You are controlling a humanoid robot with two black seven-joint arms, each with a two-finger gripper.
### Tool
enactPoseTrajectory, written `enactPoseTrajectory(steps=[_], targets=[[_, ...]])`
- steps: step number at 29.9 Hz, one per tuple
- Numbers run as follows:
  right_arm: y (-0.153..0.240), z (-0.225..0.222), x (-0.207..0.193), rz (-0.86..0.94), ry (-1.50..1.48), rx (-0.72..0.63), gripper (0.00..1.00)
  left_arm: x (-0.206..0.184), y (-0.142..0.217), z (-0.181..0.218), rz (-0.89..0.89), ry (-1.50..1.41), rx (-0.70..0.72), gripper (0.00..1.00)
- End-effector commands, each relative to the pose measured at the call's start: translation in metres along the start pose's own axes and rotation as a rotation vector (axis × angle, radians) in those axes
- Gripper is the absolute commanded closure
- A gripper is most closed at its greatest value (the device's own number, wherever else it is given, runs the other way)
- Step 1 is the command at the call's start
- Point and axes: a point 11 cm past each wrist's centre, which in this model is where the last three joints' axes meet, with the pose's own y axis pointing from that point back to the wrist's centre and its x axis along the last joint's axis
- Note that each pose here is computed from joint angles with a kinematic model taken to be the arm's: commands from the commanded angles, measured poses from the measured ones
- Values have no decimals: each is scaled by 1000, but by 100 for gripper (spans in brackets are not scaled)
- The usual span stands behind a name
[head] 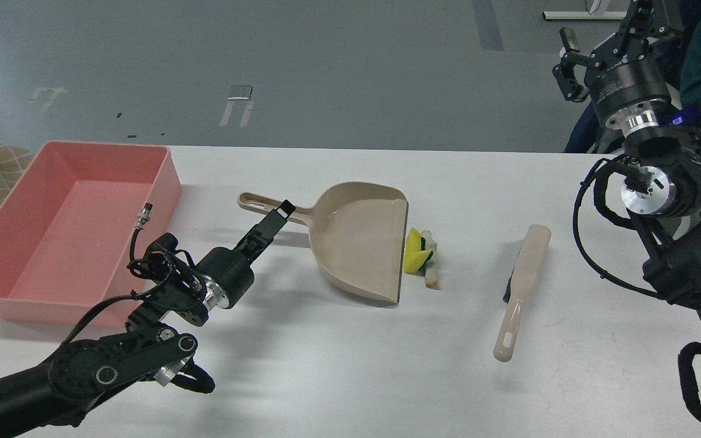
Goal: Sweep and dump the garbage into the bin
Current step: 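Lower the left gripper to the beige dustpan handle and grasp it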
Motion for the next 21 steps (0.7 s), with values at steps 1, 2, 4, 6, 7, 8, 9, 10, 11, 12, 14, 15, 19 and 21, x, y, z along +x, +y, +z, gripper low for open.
enactPoseTrajectory(steps=[1, 2, 4, 6, 7, 8, 9, 10, 11, 12, 14, 15, 19, 21], targets=[[2, 2, 1, 2, 0, -4, 0, -3, -3, -3, 16, 7, 10, 2], [2, 2, 2, 4, 0, -4, 0, -3, -3, -3, 15, 5, 10, 2], [2, 2, 2, 4, 0, -4, 0, -3, -3, -4, 15, 4, 12, 2], [2, 1, 2, 5, 0, -3, 0, -2, -2, -9, 20, -1, 25, 2], [2, 1, 2, 4, 0, -1, 0, 0, -1, -14, 27, -7, 39, 2], [1, 0, 1, 3, 0, 0, 0, 2, -1, -18, 33, -13, 49, 2], [1, 0, 1, 3, 0, 0, 0, 2, -1, -20, 38, -16, 51, 2], [1, 0, 1, 2, 0, 1, 0, 2, -1, -22, 42, -19, 54, 2], [1, 0, 1, 1, 1, 0, 0, 2, -2, -23, 44, -19, 58, 2], [1, 0, 1, 1, 1, 0, 0, 2, -2, -24, 46, -21, 59, 2], [1, 0, 1, 1, 1, 0, 0, 3, -4, -31, 58, -27, 75, 2], [1, 0, 1, 1, 1, 0, 0, 4, -4, -32, 64, -25, 79, 2], [1, 0, 1, 1, 1, 0, 0, 9, -8, -37, 90, -38, 92, 2], [1, 0, 1, 2, 2, 0, 0, 7, -11, -35, 95, -29, 89, 2]])
